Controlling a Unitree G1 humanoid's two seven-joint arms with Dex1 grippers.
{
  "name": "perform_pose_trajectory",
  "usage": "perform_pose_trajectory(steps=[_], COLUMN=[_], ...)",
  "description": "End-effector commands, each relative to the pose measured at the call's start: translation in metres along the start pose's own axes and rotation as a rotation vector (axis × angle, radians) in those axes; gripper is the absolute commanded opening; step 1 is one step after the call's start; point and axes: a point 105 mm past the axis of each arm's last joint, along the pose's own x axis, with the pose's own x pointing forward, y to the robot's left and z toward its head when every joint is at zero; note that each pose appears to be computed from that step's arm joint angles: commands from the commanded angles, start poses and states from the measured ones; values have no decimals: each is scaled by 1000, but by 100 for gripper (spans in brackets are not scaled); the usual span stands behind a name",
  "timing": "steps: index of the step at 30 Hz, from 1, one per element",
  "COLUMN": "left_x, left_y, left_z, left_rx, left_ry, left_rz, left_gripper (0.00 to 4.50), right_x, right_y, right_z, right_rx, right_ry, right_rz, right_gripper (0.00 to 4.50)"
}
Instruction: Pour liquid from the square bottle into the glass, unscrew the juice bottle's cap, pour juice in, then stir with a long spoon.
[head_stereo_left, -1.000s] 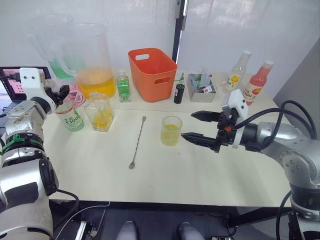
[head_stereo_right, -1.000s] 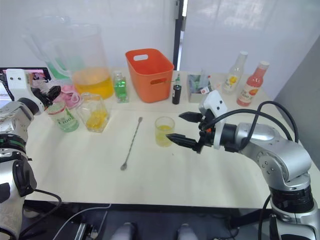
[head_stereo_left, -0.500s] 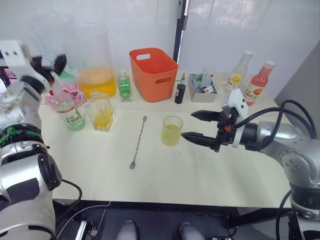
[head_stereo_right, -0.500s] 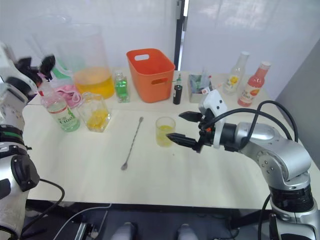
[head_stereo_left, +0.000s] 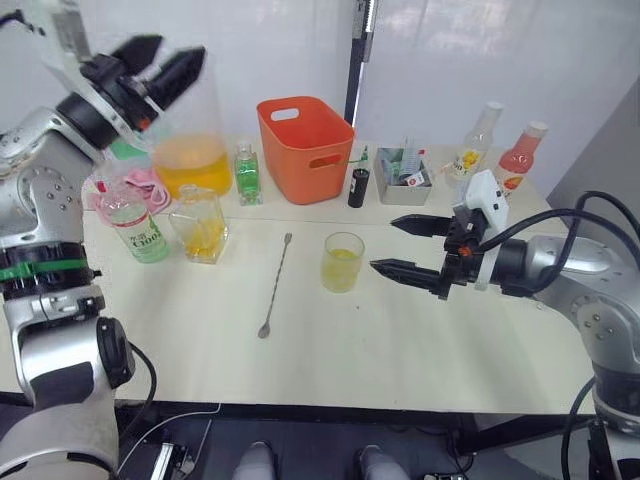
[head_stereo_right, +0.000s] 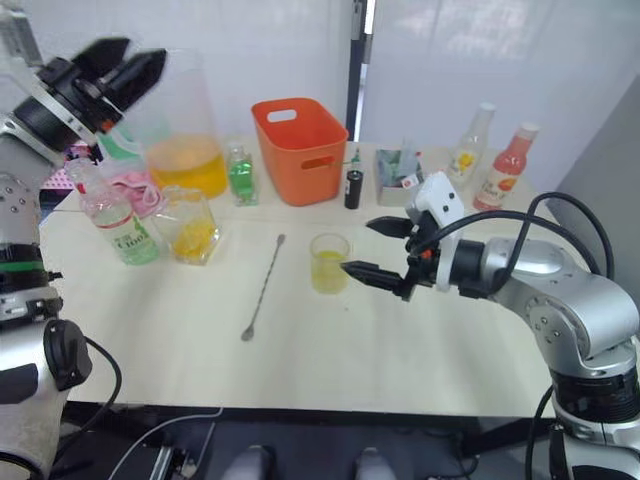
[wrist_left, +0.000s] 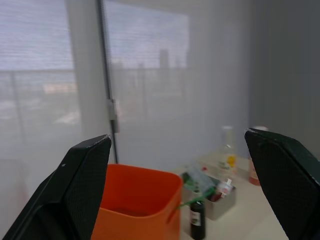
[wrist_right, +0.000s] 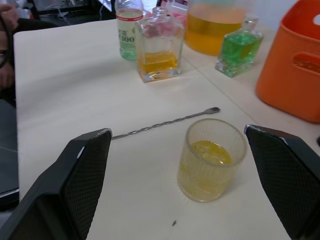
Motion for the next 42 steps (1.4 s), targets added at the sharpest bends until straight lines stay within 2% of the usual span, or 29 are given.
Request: perform_pose_trajectory(steps=[1,4,7,11,14,18,21,33,42], left_x=[-7,-23,-38,-48,-77,-88,-129,-171,-179], left_y=[-21,-31,-40,-45,-47,-48,-42,-49,-58], left_z=[-25,-72,-107,-123,-147,-154,-174,-176,-179], left_rx=[33,56,49,54,50,58,29,-11,-28], left_ry=[80,218,295,322,376,393,474,502,532], left_rz=[-56,-65,-77,-76,-56,-62,2,100,144], left_gripper=[449,449,449,449,449,449,449,449,449], right_x=[-20,-33,-44,-50,-60,-64,-88,-104,-106], right_y=[-12,-19,-20,-20,-21,-20,-27,-13,-12], right_z=[-6,-22,-38,-45,-63,-69,-87,-110,-116], right_rx=[-8,42,64,50,54,43,64,116,128], right_ry=[-18,-15,-26,-43,-40,-38,14,49,68], right_rz=[-98,-159,-194,-215,-278,-294,-369,-359,-344], right_gripper=[450,450,450,450,450,450,450,450,450])
